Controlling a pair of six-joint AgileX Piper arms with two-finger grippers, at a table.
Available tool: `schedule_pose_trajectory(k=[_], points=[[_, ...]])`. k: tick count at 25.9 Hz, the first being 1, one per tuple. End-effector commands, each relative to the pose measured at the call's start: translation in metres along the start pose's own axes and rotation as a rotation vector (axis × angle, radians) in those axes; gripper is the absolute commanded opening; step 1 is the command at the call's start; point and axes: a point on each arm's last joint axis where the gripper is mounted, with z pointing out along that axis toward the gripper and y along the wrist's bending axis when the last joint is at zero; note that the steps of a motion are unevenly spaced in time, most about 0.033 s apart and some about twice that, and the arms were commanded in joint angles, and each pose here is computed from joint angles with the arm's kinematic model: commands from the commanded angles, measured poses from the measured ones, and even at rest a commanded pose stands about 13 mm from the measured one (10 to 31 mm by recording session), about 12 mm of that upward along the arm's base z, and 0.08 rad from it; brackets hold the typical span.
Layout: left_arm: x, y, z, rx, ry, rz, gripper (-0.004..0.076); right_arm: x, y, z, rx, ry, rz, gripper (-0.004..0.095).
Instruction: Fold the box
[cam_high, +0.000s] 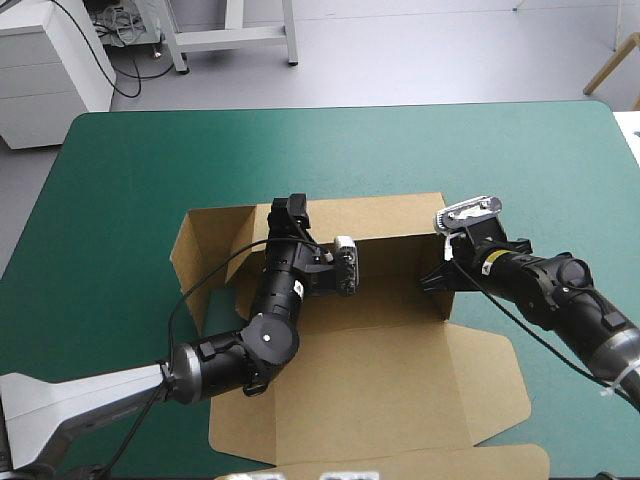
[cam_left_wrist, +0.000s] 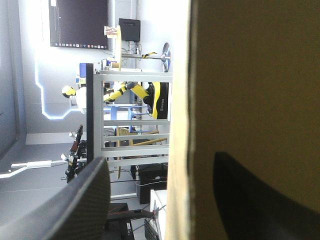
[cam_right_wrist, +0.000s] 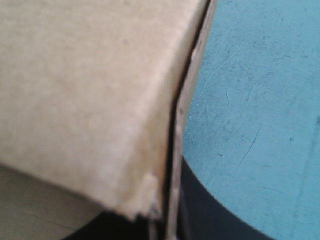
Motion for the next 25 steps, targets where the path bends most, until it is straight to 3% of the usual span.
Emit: schedule_pose_trajectory(k=[1, 25], points=[[-0.005, 0.025, -0.012, -0.134, -0.041, 0.014, 0.0438, -0.012, 0.0, -0.01, 0.01, -0.06, -0.032, -0.0019], [-0.026, 0.021, -0.043, -0.214, -0.053, 0.021, 0.0437, -0.011, -0.002, -0.012, 0.03, -0.039, 0.042, -0.0019]])
